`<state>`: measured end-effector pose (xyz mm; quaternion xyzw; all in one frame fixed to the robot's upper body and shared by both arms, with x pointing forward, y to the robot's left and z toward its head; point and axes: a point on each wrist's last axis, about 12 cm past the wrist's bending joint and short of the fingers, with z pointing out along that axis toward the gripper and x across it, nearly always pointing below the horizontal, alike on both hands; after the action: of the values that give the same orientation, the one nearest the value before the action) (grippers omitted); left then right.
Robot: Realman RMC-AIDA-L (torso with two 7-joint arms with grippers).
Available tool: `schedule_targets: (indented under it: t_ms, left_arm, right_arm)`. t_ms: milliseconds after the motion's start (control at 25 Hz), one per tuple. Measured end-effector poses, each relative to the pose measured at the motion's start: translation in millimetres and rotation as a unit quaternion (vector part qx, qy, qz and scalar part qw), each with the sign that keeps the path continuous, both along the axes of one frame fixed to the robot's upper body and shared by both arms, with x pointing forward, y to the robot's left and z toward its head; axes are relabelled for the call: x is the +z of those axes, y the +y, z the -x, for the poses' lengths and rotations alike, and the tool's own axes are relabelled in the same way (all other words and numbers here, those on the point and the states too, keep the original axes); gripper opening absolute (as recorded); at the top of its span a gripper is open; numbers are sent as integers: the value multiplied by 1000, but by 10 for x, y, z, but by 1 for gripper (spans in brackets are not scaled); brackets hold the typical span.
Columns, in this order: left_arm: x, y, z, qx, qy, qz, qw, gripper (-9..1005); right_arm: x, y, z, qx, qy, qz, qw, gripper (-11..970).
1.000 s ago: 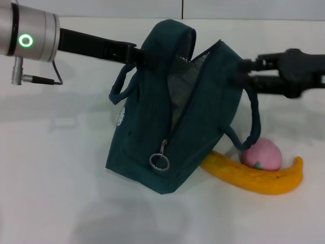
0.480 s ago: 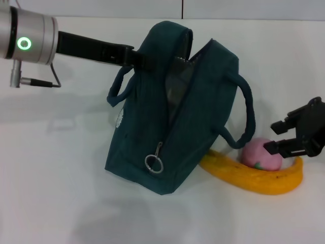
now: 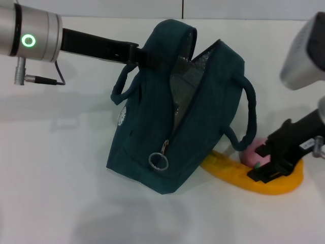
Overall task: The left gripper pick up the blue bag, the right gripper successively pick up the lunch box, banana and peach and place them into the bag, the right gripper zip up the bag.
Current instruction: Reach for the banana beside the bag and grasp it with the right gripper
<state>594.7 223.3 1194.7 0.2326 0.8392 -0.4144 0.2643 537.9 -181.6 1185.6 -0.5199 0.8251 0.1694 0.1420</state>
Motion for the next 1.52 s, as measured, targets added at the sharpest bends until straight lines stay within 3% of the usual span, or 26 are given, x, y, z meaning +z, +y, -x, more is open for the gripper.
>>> schedule_targets:
  t_ms: [120, 360, 720, 1520]
  left_arm:
    - [-14, 9, 6, 1, 2, 0, 1000, 34]
    - [-18, 13, 8, 2, 3, -1, 1000, 34]
    - [-25, 10, 12, 0, 2, -1, 1000, 34]
    - [-7, -10, 1, -3, -1, -1, 1000, 33]
  right_arm:
    - [-41, 92, -28, 10, -8, 4, 1000, 485]
    - [-96, 164, -62, 16, -22, 10, 1000, 695]
    - [-321, 311, -85, 30, -20, 20, 999, 707]
    - [-291, 408, -127, 37, -46, 9, 998, 701]
